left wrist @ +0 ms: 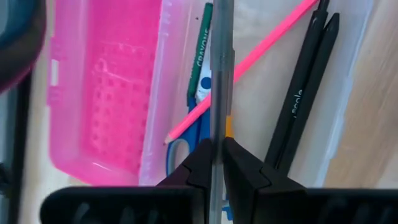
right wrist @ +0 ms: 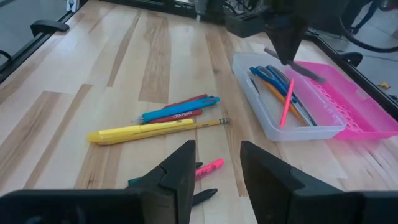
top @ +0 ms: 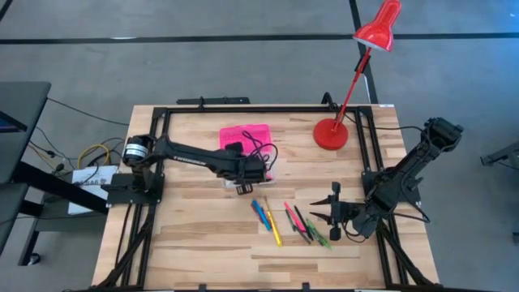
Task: Pick & place school supplies into a supply box
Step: Put the gray pen into the pink supply box
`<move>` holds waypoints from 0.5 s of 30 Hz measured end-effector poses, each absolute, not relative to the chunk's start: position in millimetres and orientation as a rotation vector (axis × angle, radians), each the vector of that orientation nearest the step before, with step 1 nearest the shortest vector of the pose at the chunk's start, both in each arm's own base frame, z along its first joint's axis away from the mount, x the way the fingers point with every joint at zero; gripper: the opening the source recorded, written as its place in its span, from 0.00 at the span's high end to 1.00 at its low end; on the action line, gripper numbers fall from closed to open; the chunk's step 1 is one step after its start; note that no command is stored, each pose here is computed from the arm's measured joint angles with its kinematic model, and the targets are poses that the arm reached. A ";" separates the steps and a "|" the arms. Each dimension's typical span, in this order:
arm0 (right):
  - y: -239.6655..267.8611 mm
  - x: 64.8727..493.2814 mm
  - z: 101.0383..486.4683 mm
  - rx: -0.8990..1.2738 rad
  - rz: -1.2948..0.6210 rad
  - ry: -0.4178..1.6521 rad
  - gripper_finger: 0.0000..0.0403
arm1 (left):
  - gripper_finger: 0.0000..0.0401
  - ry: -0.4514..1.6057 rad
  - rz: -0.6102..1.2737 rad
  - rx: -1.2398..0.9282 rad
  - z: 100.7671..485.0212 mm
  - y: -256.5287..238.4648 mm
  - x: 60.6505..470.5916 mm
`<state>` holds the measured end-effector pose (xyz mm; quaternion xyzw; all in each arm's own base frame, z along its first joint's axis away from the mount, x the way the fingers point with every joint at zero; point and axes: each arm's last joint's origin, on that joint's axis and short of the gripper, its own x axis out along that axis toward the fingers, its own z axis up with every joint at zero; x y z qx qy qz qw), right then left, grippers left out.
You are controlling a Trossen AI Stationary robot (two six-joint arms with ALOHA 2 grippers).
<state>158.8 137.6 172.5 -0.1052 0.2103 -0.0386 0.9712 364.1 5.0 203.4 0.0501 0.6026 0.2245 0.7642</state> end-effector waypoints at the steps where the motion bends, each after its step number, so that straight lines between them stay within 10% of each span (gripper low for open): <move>1: 137.6 158.8 172.5 -0.212 -0.078 0.425 0.70 | 0.95 1.309 0.482 0.091 203.1 6.3 364.4; 15: 137.5 158.9 172.5 -0.189 -0.083 0.424 0.70 | 0.85 1.336 0.450 0.105 185.9 16.4 358.6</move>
